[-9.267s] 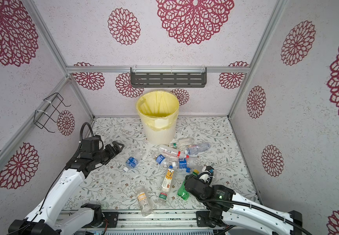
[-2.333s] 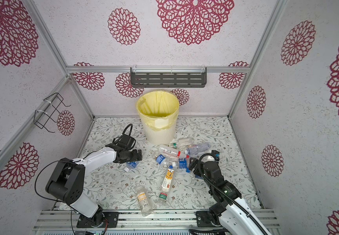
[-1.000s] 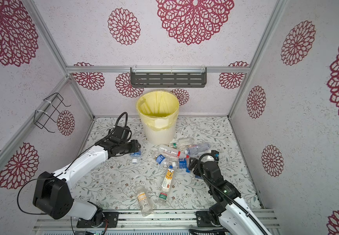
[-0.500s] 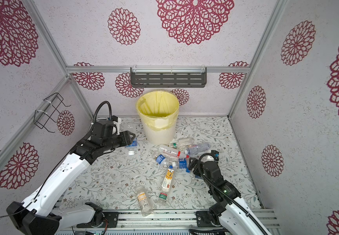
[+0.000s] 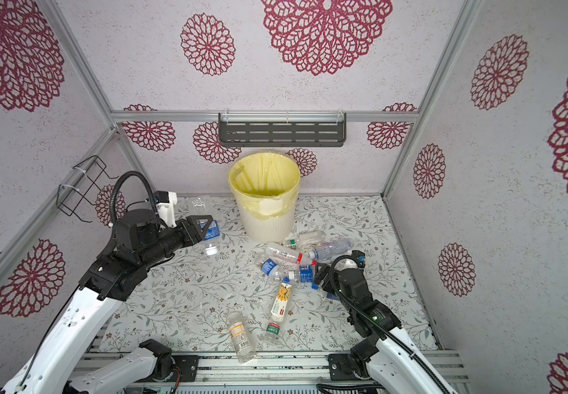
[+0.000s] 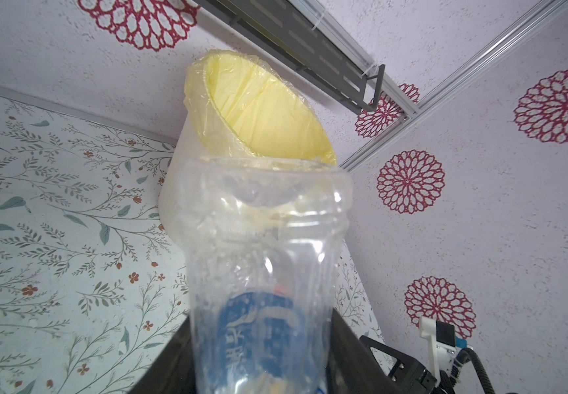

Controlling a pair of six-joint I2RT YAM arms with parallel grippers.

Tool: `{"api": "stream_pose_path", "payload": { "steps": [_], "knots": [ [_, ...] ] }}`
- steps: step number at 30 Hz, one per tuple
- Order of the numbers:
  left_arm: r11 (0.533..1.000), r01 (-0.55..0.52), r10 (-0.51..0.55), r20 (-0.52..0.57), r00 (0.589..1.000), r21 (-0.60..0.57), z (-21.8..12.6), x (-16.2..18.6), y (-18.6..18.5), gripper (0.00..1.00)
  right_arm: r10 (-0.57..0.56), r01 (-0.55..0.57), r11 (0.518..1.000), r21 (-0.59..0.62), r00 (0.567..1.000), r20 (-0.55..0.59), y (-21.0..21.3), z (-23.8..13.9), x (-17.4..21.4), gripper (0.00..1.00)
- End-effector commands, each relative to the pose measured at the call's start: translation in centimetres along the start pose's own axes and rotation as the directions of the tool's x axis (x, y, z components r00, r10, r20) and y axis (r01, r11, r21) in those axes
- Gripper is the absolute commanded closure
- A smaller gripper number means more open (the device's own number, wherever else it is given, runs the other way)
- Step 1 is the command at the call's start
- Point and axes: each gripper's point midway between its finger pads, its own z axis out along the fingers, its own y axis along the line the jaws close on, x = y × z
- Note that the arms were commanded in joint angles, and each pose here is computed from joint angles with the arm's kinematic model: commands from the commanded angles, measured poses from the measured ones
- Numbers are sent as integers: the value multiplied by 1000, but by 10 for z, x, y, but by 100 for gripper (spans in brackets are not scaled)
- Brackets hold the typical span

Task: Throw the plastic bottles in the bin
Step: 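Lift the blue-labelled bottle with the left gripper and carry it over the bin, then open the left gripper above the bin to drop the blue-labelled bottle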

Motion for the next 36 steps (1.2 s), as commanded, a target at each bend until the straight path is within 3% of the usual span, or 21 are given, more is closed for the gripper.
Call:
{"api": "stream_pose_path", "payload": {
  "steps": [1, 14, 20, 24, 25, 26, 29, 31, 36],
  "knots": [
    [998, 30, -34, 82, 996, 56, -8, -9, -5, 46, 16, -15, 1000, -21, 1000, 23, 5, -1, -6, 1],
    [994, 79, -88, 132, 987, 77, -8, -6, 2, 46, 19, -19, 1000, -20, 1000, 21, 3, 0, -4, 1],
    [996, 63, -70, 121, 990, 60, 25, -47, -22, 46, 25, -24, 1000, -20, 999, 25, 3, 0, -5, 1],
    [993, 31, -44, 117, 992, 112, 73, -88, -53, 45, 30, -29, 999, -23, 999, 26, 4, -1, -5, 1],
    [992, 14, -31, 132, 991, 129, 91, -103, -62, 39, 34, -33, 999, -22, 999, 27, 4, -1, -5, 1],
    [990, -1, -19, 142, 990, 144, 111, -118, -69, 27, 40, -40, 999, -22, 999, 28, 3, -2, -5, 1],
    [987, 89, -93, 24, 995, 131, 155, -151, -71, 3, 52, -51, 998, -27, 998, 34, 5, -2, -8, 1],
    [982, 105, -106, -4, 994, 159, 162, -163, -78, 3, 52, -50, 998, -34, 998, 38, 8, -5, -11, 1],
    [949, 55, -91, 103, 990, 310, 102, -196, -117, 3, 46, -46, 999, -18, 998, 50, 4, -11, -13, 1]
  ]
}}
